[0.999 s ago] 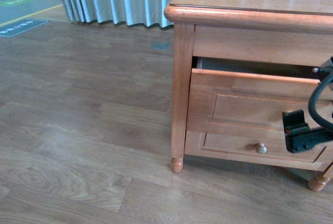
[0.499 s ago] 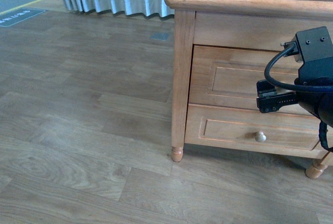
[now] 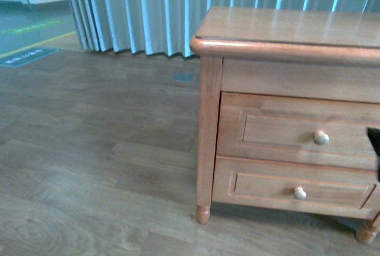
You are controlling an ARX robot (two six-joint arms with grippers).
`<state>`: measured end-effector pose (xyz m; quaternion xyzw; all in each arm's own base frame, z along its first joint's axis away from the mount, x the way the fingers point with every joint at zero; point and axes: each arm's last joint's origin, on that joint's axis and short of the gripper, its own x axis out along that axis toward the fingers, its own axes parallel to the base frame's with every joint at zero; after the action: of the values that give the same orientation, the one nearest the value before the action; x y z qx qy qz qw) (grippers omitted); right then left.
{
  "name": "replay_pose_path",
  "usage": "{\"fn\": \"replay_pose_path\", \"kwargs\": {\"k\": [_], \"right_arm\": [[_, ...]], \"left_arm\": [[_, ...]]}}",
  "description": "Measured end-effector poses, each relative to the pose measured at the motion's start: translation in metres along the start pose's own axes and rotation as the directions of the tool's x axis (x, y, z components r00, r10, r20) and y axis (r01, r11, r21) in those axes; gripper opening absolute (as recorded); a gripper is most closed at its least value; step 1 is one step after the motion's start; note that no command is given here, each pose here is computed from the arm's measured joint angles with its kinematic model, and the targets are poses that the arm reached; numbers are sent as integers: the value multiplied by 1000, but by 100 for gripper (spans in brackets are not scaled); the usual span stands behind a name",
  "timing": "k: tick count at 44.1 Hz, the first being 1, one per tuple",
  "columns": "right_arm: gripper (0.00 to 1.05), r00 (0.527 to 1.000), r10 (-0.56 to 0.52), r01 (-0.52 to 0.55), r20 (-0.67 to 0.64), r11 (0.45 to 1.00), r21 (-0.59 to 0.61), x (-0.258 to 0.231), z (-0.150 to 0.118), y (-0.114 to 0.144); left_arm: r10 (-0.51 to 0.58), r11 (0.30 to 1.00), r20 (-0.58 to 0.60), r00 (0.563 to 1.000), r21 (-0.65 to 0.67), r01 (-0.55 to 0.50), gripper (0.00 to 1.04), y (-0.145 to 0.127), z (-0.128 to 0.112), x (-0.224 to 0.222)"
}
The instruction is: Put charger into drawer
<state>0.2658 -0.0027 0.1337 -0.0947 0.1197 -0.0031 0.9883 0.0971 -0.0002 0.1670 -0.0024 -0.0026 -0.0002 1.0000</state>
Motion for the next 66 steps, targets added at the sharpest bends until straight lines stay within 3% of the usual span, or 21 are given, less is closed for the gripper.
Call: {"fn": "replay_pose_path", "kwargs": {"k": [14,23,26,29,34,45,66], "right_arm": [[96,990,-141,137,22,982,126,-108,8,-36],[96,980,-176,163,94,978,134,-127,15,-38],[84,980,-70,41,184,987,159,-128,10,-35],[70,974,-28,-9,223,986,164,-132,10,-30],[43,973,-26,-15,229,984,175,-138,7,-22],[1,973,-49,7,226,983,183,-144,-3,-9],[2,970,-20,-24,243,984,178,-158,-4,-2]], "left_arm": [[0,1000,0,1000,0,0,99,0,0,0],[1,1000,0,1000,0,-1,99,0,0,0],[0,1000,1,1000,0,0,99,0,0,0],[0,1000,1,1000,0,0,99,0,0,0],[0,1000,1,1000,0,0,99,0,0,0],[0,1000,1,1000,0,0,99,0,0,0],[0,1000,1,1000,0,0,99,0,0,0]]}}
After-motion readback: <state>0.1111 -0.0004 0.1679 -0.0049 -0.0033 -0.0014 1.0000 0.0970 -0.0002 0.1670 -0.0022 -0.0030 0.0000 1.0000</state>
